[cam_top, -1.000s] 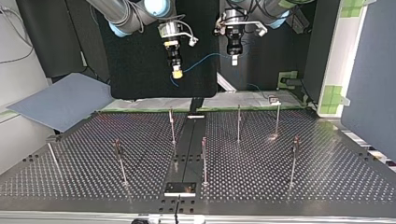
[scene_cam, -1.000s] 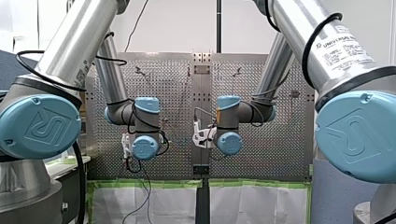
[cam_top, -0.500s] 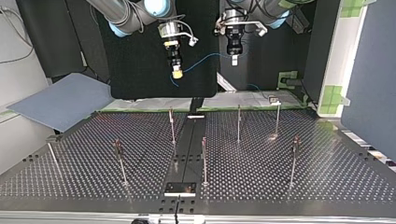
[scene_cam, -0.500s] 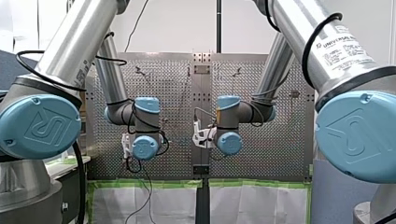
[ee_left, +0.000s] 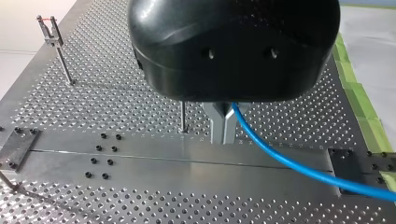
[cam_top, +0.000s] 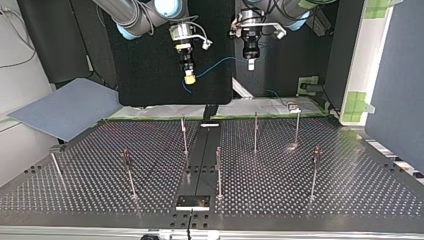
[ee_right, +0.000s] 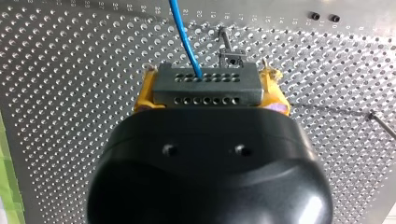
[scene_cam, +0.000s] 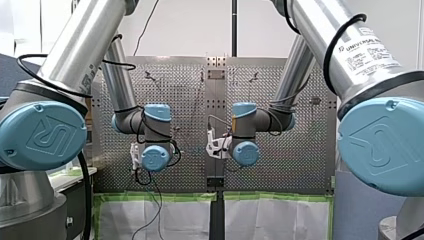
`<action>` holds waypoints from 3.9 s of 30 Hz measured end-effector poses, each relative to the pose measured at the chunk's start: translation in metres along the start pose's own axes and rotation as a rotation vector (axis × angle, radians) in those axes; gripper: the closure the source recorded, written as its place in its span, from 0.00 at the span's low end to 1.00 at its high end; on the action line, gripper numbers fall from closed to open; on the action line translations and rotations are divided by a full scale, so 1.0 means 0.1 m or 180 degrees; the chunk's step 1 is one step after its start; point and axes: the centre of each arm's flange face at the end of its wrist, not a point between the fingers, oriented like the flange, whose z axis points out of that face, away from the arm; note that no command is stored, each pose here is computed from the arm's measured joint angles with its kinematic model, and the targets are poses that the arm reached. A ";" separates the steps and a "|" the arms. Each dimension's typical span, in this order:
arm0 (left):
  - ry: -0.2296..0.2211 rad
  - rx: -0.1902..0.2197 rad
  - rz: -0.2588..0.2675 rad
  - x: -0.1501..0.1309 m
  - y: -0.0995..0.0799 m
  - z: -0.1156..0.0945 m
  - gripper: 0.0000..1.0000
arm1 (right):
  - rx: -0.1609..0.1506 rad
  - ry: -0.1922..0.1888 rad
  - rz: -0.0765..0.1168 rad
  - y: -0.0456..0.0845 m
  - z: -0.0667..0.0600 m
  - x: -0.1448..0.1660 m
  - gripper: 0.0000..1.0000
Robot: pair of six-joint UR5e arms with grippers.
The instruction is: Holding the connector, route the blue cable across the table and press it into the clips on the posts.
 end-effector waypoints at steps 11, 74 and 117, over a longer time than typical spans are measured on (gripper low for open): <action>0.0000 0.0000 0.0000 0.00 0.00 0.00 1.00 | 0.0000 0.0000 0.0000 0.00 0.00 0.00 1.00; 0.0000 0.0000 0.0000 0.00 0.00 0.00 1.00 | 0.0000 0.0000 0.0000 0.00 0.00 0.00 1.00; 0.0109 -0.0015 0.0072 0.02 0.04 -0.02 1.00 | 0.0000 0.0000 0.0000 0.00 0.00 0.00 1.00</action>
